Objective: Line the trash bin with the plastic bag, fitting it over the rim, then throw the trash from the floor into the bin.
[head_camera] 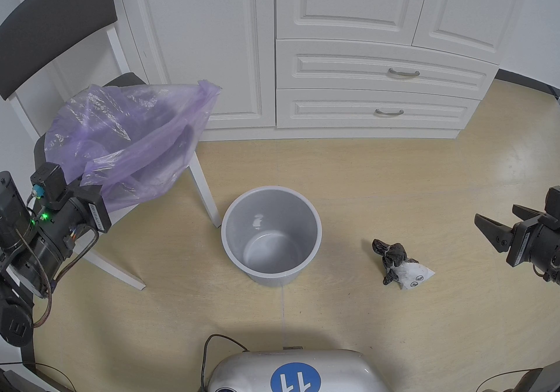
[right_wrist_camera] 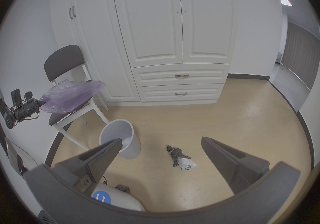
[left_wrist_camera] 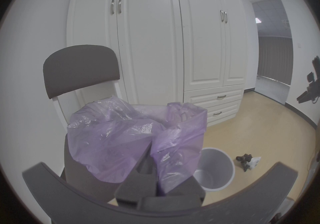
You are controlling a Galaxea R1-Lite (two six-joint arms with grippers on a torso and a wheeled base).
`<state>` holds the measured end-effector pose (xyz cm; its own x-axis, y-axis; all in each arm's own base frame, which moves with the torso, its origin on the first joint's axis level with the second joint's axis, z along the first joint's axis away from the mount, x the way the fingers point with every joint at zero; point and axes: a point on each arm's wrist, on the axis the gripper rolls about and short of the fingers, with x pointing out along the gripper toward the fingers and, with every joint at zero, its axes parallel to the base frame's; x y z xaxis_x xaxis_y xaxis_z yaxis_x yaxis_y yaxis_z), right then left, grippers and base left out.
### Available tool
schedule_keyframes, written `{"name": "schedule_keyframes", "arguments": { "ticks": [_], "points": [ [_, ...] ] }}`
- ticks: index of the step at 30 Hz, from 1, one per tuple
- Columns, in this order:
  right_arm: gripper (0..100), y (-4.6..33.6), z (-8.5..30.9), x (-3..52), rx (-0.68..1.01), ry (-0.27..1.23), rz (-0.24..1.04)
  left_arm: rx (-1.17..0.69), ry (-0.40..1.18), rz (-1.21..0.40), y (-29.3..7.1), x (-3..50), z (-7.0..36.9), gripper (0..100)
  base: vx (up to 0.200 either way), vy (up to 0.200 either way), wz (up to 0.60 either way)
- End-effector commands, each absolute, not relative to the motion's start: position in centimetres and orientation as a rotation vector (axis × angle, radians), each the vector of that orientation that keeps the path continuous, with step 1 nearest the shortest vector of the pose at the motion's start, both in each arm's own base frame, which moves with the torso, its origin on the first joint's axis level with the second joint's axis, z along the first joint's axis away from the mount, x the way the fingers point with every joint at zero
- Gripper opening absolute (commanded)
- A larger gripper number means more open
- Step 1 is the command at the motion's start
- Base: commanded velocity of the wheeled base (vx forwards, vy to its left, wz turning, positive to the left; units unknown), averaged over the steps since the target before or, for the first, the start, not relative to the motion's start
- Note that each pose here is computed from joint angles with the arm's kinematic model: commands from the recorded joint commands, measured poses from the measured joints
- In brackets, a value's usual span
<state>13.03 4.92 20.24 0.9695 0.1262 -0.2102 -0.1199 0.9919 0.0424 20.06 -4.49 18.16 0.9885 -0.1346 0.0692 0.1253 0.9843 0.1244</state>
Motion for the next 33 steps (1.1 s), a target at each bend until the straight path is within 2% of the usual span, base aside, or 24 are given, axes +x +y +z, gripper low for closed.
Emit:
{"name": "schedule_keyframes", "arguments": {
  "ticks": [1, 7, 19, 33],
  "points": [
    [100, 5.8, 20.3, 12.6, 0.022, 0.194, 0.145, 0.092, -0.120, -0.215, -7.0, 17.9, 18.9, 0, 0.000, 0.000, 0.00],
    [100, 6.2, 20.6, 11.5, 0.013, 0.160, 0.127, 0.079, -0.131, -0.268, -9.9, 16.6, 19.2, 0, 0.000, 0.000, 0.00],
    [100, 5.2, 21.5, 10.1, 0.039, 0.095, 0.134, 0.052, -0.179, -0.380, -11.1, 14.7, 20.1, 0, 0.000, 0.000, 0.00],
    [100, 5.4, 21.4, 10.4, 0.032, 0.110, 0.130, 0.029, -0.194, -0.516, -12.5, 12.7, 20.2, 0, 0.000, 0.000, 0.00]
  ]
}}
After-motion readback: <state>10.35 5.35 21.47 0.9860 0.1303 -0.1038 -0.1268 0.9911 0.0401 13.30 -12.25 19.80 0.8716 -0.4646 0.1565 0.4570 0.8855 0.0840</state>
